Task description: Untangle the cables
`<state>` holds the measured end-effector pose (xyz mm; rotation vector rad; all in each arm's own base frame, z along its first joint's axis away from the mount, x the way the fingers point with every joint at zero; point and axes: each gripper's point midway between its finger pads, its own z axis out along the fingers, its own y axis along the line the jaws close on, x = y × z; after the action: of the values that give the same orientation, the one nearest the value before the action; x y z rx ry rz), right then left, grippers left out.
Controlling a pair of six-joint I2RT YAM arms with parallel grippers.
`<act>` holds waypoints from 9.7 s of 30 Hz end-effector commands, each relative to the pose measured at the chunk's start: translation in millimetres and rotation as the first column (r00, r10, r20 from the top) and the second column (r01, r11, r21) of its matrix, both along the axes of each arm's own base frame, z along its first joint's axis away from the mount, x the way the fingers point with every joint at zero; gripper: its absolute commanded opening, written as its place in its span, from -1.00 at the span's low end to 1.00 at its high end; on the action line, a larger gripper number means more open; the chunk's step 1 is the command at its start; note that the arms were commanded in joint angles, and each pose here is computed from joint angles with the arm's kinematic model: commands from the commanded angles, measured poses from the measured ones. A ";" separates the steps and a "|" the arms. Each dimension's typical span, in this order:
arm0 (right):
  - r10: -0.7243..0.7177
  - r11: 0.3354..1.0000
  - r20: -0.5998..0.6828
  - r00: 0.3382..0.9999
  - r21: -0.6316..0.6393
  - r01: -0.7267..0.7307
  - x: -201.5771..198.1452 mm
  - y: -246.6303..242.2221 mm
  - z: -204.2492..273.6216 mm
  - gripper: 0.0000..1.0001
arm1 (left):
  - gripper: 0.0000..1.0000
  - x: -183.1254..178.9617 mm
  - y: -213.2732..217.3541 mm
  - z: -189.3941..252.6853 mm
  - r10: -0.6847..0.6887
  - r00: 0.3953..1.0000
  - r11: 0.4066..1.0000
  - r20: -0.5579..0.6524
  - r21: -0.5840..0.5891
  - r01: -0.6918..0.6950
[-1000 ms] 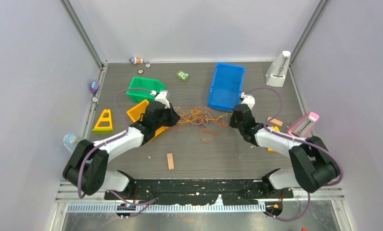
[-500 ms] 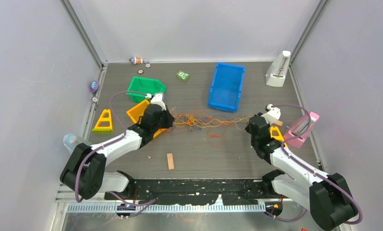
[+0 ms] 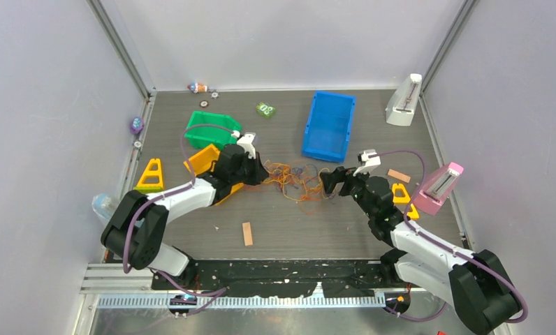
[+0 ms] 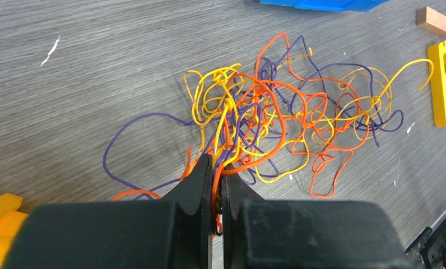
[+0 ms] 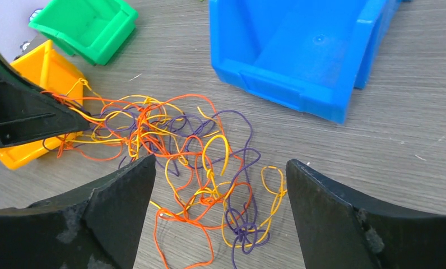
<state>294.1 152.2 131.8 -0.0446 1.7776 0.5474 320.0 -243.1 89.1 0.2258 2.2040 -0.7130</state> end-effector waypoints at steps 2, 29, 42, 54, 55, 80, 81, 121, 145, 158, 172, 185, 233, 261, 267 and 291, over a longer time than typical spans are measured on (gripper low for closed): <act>0.103 0.995 0.107 0.989 0.003 -0.104 2.2 18.8 31.6 0.85 | -0.89 2.4 -19.0 32.5 -0.080 0.991 0.996 0.105 -0.042 0.085; 0.024 0.999 -0.045 0.999 0.025 -0.023 4.3 11.1 2.8 0.83 | 0.52 -82.4 8.9 72.7 -0.138 0.990 0.988 0.024 0.071 0.136; 0.024 0.999 -0.060 0.998 0.030 -0.022 2.8 11.5 -0.7 0.85 | 0.36 -42.4 -58.1 12.4 -0.344 0.903 0.906 -0.259 0.163 0.392; 0.237 0.967 -0.105 0.966 0.118 -0.224 -34.3 42.9 -16.9 0.88 | -1.00 -23.2 -68.5 -17.1 -0.339 0.918 0.935 -0.205 0.030 0.352; 0.249 0.964 -0.105 0.963 0.125 -0.236 -36.6 45.3 -16.7 0.88 | -1.00 -22.2 -69.0 -13.0 -0.340 0.923 0.938 -0.182 -0.003 0.346; 0.260 0.938 -0.227 0.939 -0.171 -0.301 -44.8 164.4 -62.9 0.53 | -1.00 -22.1 -58.5 1.2 -0.334 0.928 0.942 -0.162 -0.070 0.327; 0.249 0.938 -0.246 0.937 -0.180 -0.296 -44.9 164.4 -70.7 0.40 | -1.00 -21.4 -58.4 1.1 -0.331 0.929 0.943 -0.164 -0.070 0.324; -0.292 0.953 -0.301 0.908 -0.171 0.250 -52.7 -33.9 -26.2 0.97 | -1.00 -6.1 12.7 49.9 -0.022 0.992 0.995 0.128 -0.094 0.034; -0.227 0.945 -0.418 0.880 -0.314 0.094 -31.0 2.2 -68.0 -0.16 | -1.00 -12.2 12.0 63.1 -0.042 0.985 0.992 0.165 -0.109 0.061; -0.665 0.734 -0.381 0.643 -0.174 0.656 -36.9 -129.6 -47.1 -0.79 | -1.00 -23.4 156.1 127.5 0.535 0.829 0.842 0.163 -0.179 -0.508; -0.802 0.543 -0.369 0.470 -0.120 0.831 -60.9 -179.6 -49.4 -0.70 | -1.00 -52.1 240.2 196.0 0.785 0.592 0.618 0.181 -0.274 -0.737; -0.331 0.943 -0.332 0.883 -0.089 0.319 -24.4 -90.2 -23.2 0.98 | -1.00 -72.4 191.7 290.7 0.565 0.770 0.810 0.296 -0.378 -0.449; 0.523 0.852 0.122 0.844 -0.042 -0.522 -30.5 142.1 275.2 -0.89 | -1.00 -73.7 34.8 247.7 -0.046 0.899 0.911 0.436 -0.350 0.216; 0.577 0.814 0.055 0.815 0.051 -0.579 -32.9 162.1 268.4 -0.89 | -0.66 -72.7 -53.8 260.2 -0.269 0.783 0.842 0.562 -0.258 0.474; 0.585 0.807 0.055 0.809 0.065 -0.587 -35.0 163.9 271.1 -0.89 | -0.30 -67.2 -64.0 246.5 -0.294 0.796 0.848 0.528 -0.240 0.473; 0.414 0.909 -0.014 0.910 0.052 -0.413 -26.8 109.0 215.9 0.74 | -1.00 -68.7 -68.4 259.4 -0.279 0.785 0.836 0.553 -0.262 0.482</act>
<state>266.2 295.9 354.4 -0.4877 1.8167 0.9886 255.6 -315.9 301.4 0.6088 1.6353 -1.1671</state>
